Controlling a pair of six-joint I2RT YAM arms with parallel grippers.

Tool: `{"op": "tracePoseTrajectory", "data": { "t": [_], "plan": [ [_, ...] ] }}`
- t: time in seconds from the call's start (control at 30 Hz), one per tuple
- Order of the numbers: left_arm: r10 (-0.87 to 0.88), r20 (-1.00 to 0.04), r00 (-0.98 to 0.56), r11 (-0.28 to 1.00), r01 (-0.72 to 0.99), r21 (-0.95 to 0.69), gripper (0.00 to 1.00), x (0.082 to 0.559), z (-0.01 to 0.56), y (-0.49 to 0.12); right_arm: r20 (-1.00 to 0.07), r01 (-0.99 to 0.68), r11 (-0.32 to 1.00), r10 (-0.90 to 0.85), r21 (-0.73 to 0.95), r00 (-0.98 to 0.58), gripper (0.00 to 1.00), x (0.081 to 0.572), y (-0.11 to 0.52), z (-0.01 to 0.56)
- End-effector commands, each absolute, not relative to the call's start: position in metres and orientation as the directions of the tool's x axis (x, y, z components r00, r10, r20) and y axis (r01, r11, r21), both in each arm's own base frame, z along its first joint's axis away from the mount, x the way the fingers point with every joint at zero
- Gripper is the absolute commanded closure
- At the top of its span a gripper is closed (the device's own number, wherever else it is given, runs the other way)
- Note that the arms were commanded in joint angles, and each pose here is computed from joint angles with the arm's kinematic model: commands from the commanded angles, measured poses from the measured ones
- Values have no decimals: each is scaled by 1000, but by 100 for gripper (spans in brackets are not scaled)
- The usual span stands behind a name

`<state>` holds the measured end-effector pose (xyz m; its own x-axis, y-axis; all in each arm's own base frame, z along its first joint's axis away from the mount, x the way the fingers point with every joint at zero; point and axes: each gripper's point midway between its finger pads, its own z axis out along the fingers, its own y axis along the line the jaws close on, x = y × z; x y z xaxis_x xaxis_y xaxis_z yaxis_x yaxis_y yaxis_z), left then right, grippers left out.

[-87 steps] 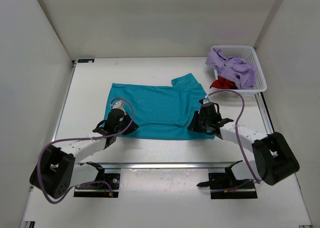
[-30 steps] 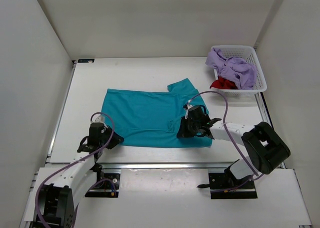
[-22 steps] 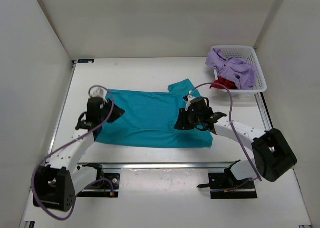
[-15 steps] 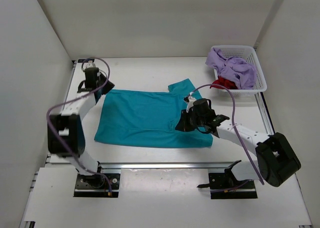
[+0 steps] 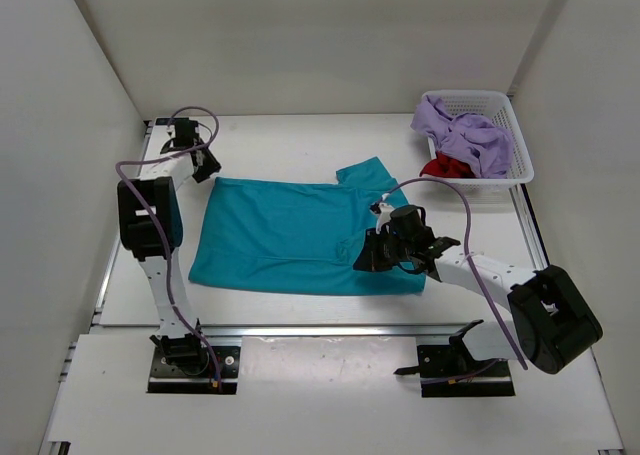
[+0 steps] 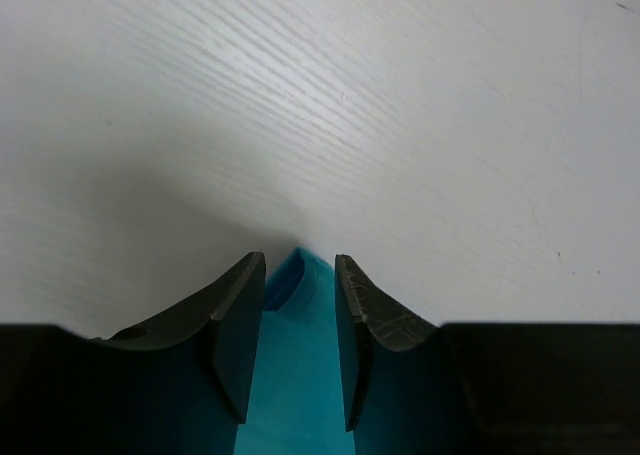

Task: Fold and stack the t-shirts
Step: Grap the side of the flattened tshirt furthest away from the robot with both arms

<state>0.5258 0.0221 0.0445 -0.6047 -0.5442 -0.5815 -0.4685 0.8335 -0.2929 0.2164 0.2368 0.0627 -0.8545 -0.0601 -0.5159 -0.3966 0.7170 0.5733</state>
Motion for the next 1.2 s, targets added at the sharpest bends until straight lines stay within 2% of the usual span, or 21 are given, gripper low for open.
{"op": "tracePoseTrajectory", "data": {
  "t": [0.0, 0.2, 0.27, 0.37, 0.47, 0.67, 0.8, 0.9, 0.97, 1.03, 1.07, 1.13, 1.17],
  "plan": [
    [-479, -619, -623, 870, -434, -236, 55, 533, 64, 18, -557, -431, 685, -45, 587, -829, 100, 222, 241, 72],
    [-453, -592, -667, 884, -421, -202, 56, 533, 49, 12, -567, -428, 689, -30, 585, -823, 100, 227, 241, 76],
    [-448, -599, -664, 885, -425, -190, 60, 533, 50, 13, -571, -430, 689, -28, 583, -820, 100, 228, 240, 77],
    [-454, -593, -665, 880, -438, -183, 61, 529, 46, 21, -571, -428, 687, -23, 587, -820, 94, 228, 240, 79],
    [-450, -600, -662, 881, -439, -176, 57, 529, 48, 21, -574, -426, 687, -16, 588, -819, 91, 230, 241, 81],
    [-445, -582, -681, 885, -435, -168, 57, 528, 35, 17, -585, -432, 682, -9, 589, -811, 90, 232, 245, 87],
    [-436, -580, -688, 891, -422, -170, 70, 530, 33, 12, -593, -429, 685, 5, 589, -805, 88, 236, 245, 89],
    [-442, -576, -687, 889, -421, -180, 69, 530, 33, 10, -602, -411, 690, 46, 597, -797, 84, 252, 243, 99],
    [-444, -571, -691, 890, -416, -189, 71, 529, 32, 8, -631, -400, 712, 78, 577, -772, 78, 269, 239, 102],
    [-450, -574, -684, 886, -421, -194, 80, 530, 33, 9, -635, -366, 732, 118, 575, -763, 74, 288, 234, 105],
    [-449, -568, -689, 886, -424, -187, 86, 527, 29, 9, -653, -343, 752, 150, 563, -742, 66, 308, 228, 109],
    [-455, -579, -677, 883, -428, -194, 93, 527, 36, 10, -669, -306, 786, 175, 537, -722, 60, 336, 219, 110],
    [-457, -578, -676, 882, -430, -193, 94, 526, 36, 10, -665, -267, 817, 179, 511, -725, 61, 349, 212, 100]
  ]
}}
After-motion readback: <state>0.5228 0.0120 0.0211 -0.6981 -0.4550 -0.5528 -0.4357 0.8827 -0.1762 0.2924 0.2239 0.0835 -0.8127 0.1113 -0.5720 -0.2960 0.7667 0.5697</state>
